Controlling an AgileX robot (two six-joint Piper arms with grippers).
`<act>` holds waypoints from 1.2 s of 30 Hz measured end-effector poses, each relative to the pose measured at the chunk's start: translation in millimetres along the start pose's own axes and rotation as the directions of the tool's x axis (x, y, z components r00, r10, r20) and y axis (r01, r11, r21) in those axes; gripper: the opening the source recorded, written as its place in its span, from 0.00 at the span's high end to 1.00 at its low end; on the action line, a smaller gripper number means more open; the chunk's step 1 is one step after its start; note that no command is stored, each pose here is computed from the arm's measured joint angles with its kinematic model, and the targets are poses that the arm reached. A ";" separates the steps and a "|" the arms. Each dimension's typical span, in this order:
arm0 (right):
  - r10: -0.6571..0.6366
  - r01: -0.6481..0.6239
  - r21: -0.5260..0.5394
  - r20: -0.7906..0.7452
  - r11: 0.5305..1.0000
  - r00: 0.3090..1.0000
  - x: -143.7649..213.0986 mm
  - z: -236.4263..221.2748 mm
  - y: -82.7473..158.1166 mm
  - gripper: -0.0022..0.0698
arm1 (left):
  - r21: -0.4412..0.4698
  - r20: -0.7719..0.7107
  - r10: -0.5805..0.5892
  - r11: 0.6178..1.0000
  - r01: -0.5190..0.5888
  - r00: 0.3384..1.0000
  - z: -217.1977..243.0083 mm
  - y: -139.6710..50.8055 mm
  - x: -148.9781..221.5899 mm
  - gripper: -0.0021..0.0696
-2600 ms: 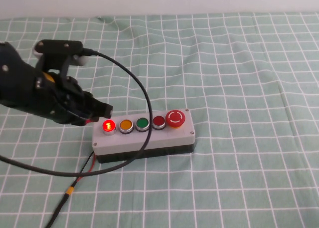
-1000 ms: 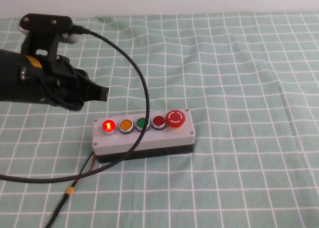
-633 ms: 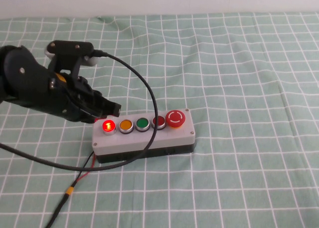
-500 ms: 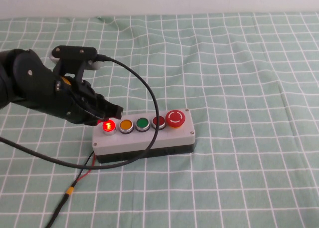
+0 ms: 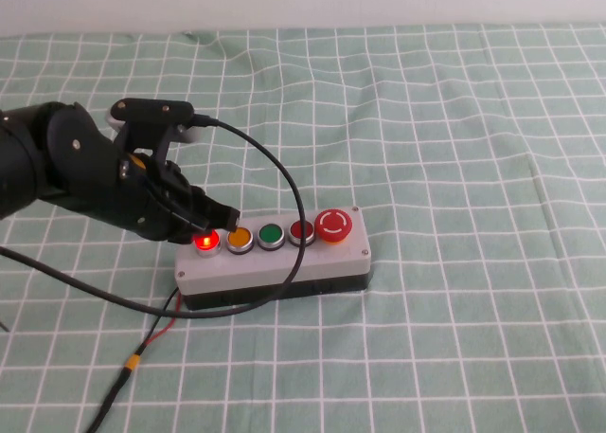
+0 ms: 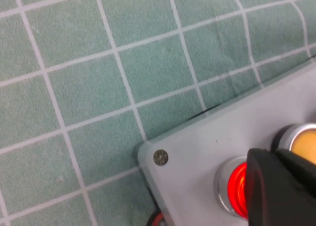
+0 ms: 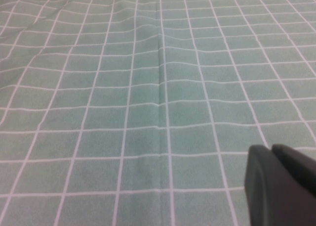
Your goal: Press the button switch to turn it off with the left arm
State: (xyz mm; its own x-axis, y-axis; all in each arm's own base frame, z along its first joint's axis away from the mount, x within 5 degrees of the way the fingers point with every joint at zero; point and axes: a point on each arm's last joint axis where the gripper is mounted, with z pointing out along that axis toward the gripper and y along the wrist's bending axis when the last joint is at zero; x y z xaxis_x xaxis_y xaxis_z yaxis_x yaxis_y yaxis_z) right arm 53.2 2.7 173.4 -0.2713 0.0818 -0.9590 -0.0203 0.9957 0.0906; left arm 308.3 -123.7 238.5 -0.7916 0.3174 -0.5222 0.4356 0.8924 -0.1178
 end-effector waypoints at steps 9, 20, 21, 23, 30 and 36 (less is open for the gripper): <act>0.000 0.000 0.000 0.000 1.000 1.000 0.0 0.0 0.0 0.99 | -0.027 0.064 -0.038 0.999 0.039 0.997 11.1 3.0 19.9 0.97; 0.000 0.000 0.000 0.000 1.000 1.000 0.0 0.0 0.0 0.99 | -0.018 0.144 0.015 1.000 -0.013 0.990 -44.0 -7.0 12.2 0.97; 0.000 0.000 0.000 0.000 1.000 1.000 0.0 0.0 0.0 0.99 | -0.018 0.172 0.020 1.000 -0.017 0.985 -54.2 -8.7 10.3 0.97; 0.000 0.000 0.000 0.000 1.000 1.000 0.0 0.0 0.0 0.99 | -0.021 0.242 0.034 0.999 -0.029 0.970 -80.0 -13.0 8.7 0.97; 0.000 0.000 0.000 0.000 1.000 1.000 0.0 0.0 0.0 0.99 | -0.012 0.348 0.053 0.999 -0.052 0.936 -146.1 -26.0 27.2 0.97; 0.000 0.000 0.000 0.000 1.000 1.000 0.0 0.0 0.0 0.99 | 0.013 0.424 0.007 1.000 -0.014 0.906 -184.7 -34.4 66.6 0.97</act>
State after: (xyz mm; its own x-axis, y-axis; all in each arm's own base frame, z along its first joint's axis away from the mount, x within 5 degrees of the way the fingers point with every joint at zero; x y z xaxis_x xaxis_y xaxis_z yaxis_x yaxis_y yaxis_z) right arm 53.2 2.7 173.4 -0.2713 0.0818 -0.9590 -0.0203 0.9957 0.0906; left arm 161.4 -74.1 363.7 -0.5320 0.1578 -0.8319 0.4518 0.8838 -0.1213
